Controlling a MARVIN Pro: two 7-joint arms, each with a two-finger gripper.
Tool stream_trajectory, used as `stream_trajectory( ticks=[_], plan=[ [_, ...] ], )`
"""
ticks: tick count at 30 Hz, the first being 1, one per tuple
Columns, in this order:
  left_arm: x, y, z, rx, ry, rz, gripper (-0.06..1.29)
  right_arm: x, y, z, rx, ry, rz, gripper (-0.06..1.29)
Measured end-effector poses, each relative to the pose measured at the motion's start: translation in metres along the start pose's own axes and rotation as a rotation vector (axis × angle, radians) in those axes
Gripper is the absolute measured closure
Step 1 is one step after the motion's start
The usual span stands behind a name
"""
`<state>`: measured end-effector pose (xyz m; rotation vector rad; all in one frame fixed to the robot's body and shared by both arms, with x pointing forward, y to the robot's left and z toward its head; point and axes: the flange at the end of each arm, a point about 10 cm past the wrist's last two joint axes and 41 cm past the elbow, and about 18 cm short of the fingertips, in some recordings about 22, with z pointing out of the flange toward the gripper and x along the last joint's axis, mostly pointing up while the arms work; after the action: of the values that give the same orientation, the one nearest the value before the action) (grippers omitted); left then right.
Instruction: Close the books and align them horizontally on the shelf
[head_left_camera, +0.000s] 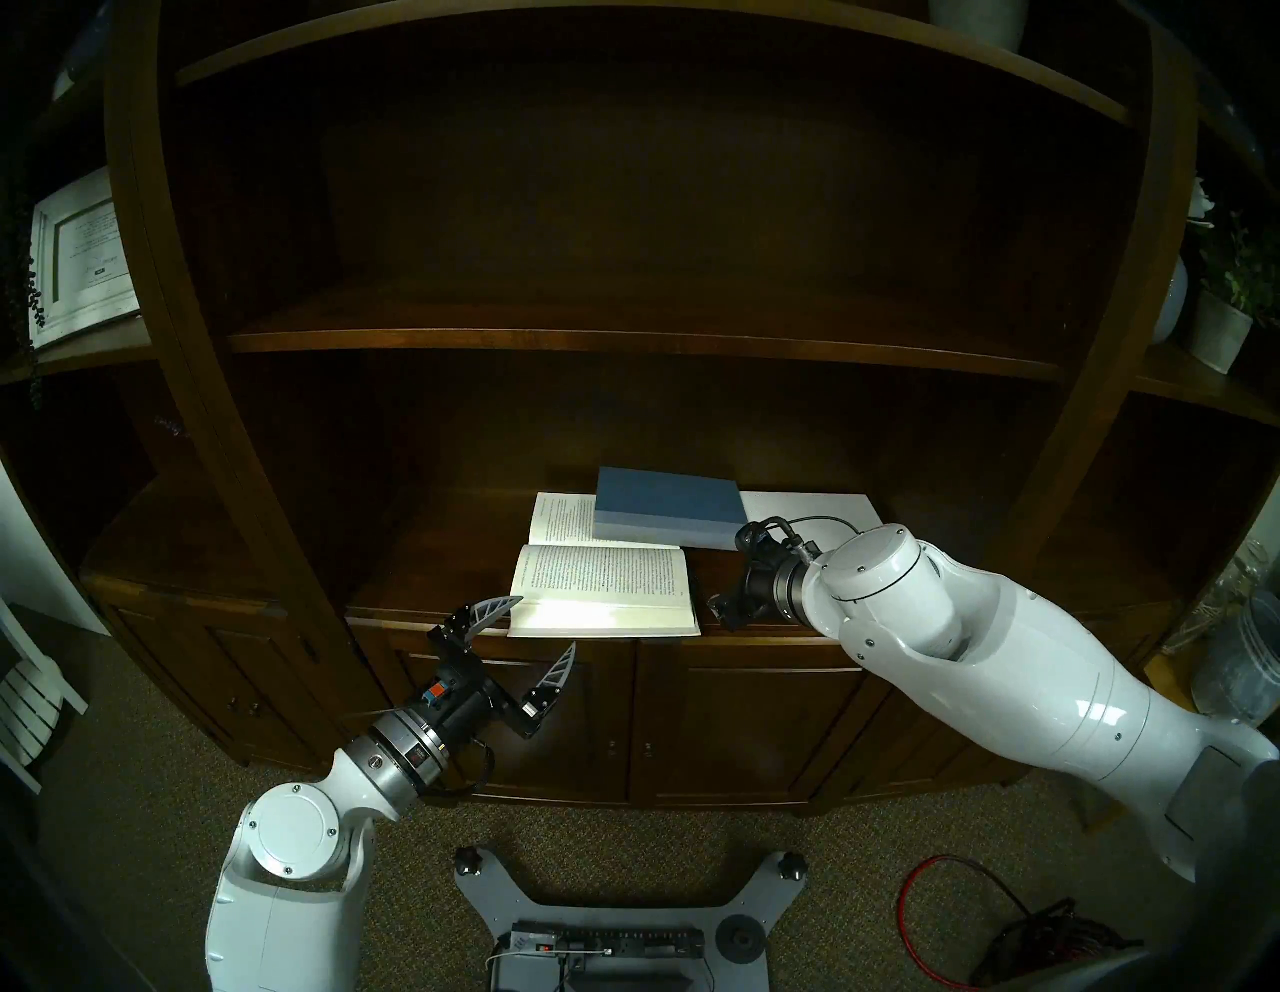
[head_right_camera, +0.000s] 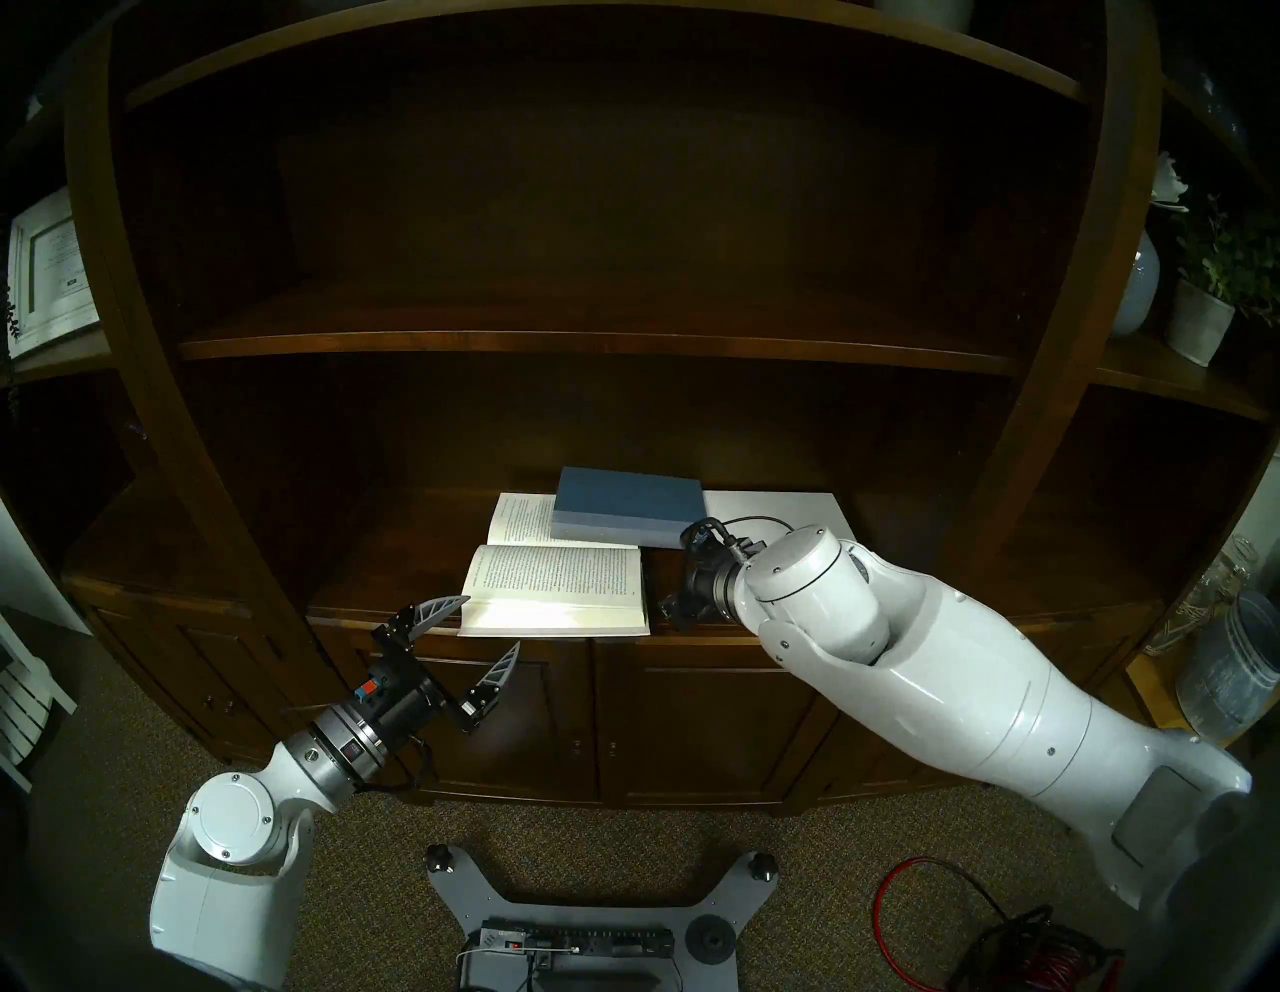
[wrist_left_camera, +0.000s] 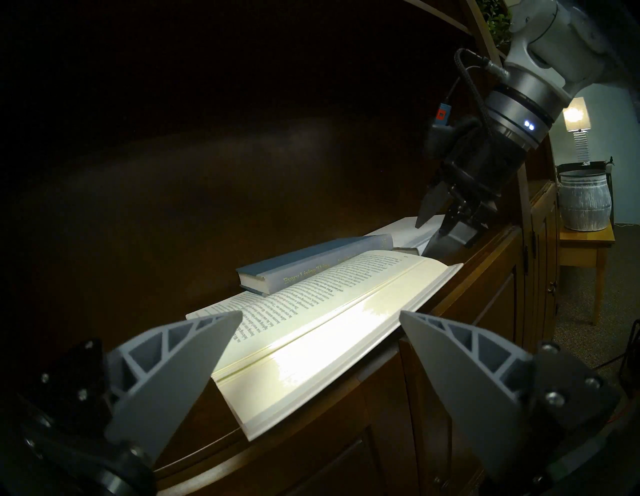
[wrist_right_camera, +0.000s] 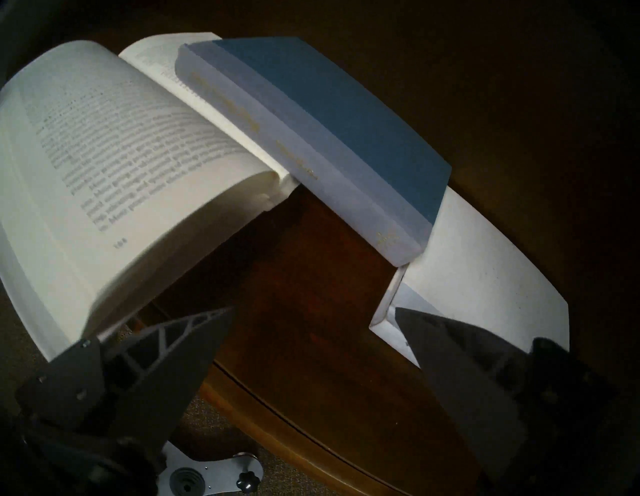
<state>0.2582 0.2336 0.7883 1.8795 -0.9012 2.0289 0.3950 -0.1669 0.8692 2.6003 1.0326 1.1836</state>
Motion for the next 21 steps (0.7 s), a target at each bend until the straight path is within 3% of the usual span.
stream_trajectory(
  ticks=[12, 21],
  plan=[
    [0.0, 0.0, 0.0, 0.0, 0.0, 0.0, 0.0, 0.006, 0.013, 0.026, -0.051, 0.013, -0.07, 0.02],
    [0.0, 0.0, 0.0, 0.0, 0.0, 0.0, 0.0, 0.018, 0.003, 0.05, -0.065, 0.031, -0.146, 0.02]
  ],
)
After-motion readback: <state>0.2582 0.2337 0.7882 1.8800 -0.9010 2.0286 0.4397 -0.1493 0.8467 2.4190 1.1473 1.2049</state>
